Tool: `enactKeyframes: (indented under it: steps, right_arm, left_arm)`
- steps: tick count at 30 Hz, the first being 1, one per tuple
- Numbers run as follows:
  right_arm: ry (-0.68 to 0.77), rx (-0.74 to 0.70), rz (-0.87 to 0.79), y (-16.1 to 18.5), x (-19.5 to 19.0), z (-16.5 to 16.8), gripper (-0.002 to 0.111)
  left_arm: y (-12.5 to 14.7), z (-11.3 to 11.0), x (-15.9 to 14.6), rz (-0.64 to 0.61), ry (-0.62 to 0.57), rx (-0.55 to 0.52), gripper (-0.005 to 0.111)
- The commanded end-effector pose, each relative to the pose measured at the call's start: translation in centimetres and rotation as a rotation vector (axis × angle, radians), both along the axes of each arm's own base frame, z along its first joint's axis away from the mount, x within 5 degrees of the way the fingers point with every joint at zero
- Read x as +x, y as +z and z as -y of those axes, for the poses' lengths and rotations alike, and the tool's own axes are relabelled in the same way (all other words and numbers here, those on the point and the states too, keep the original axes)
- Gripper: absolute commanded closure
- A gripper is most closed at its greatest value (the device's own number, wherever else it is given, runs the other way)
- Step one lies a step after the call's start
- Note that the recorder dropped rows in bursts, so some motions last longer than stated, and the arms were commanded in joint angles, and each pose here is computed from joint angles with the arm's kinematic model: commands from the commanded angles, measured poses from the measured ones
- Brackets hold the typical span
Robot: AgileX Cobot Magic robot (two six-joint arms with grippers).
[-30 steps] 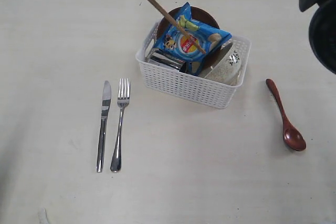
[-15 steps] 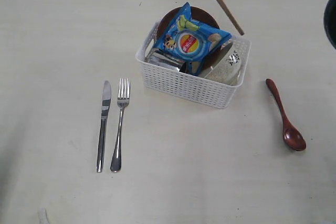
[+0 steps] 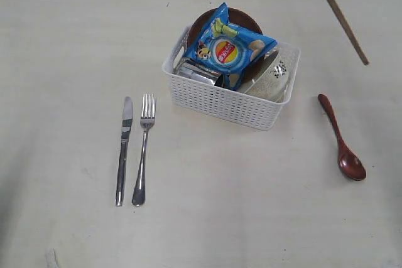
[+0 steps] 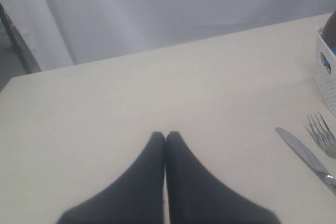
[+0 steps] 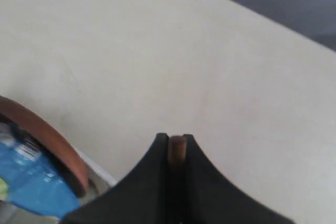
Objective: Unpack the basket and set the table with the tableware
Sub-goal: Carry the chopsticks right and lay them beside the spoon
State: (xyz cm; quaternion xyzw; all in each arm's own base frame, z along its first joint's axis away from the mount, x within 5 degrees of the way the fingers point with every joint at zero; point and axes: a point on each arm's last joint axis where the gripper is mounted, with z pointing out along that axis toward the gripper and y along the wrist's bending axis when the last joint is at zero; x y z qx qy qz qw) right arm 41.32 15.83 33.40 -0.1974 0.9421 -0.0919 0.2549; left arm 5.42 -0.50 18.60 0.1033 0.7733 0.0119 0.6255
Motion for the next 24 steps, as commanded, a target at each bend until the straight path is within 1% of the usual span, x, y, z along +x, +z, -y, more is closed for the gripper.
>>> enactKeyframes:
  steps: [1, 6, 10, 12, 17, 20, 22, 24]
  right_arm:
    - [-0.124, -0.032, -0.105, -2.5, -0.7, 4.4, 0.109]
    - [-0.194, -0.091, -0.272, -7.0, -2.0, 7.8, 0.109]
    - [-0.207, -0.092, -0.304, -10.8, -2.7, 9.1, 0.109]
    - [-0.214, -0.073, -0.293, -12.5, -3.0, 9.6, 0.109]
    - [-0.204, -0.028, -0.229, -15.2, -3.3, 10.3, 0.109]
    - [-0.188, -0.009, -0.203, -16.2, -3.5, 10.4, 0.109]
    - [-0.211, 0.002, -0.184, -16.5, -3.4, 10.7, 0.109]
    - [-0.221, -0.022, -0.172, -16.5, -3.3, 11.0, 0.109]
  left_arm:
    - [0.0, 0.0, 0.0, 0.007, 0.004, -0.013, 0.107]
    - [0.0, 0.0, 0.0, 0.006, 0.004, -0.017, 0.107]
    - [0.0, 0.0, 0.0, 0.006, 0.004, -0.017, 0.107]
    - [0.0, 0.0, 0.0, 0.006, 0.004, -0.017, 0.107]
    - [0.0, 0.0, 0.0, 0.006, 0.004, -0.017, 0.107]
    - [0.0, 0.0, 0.0, 0.006, 0.004, -0.017, 0.107]
    - [0.0, 0.0, 0.0, 0.006, 0.004, -0.017, 0.107]
    - [0.0, 0.0, 0.0, 0.006, 0.004, -0.017, 0.107]
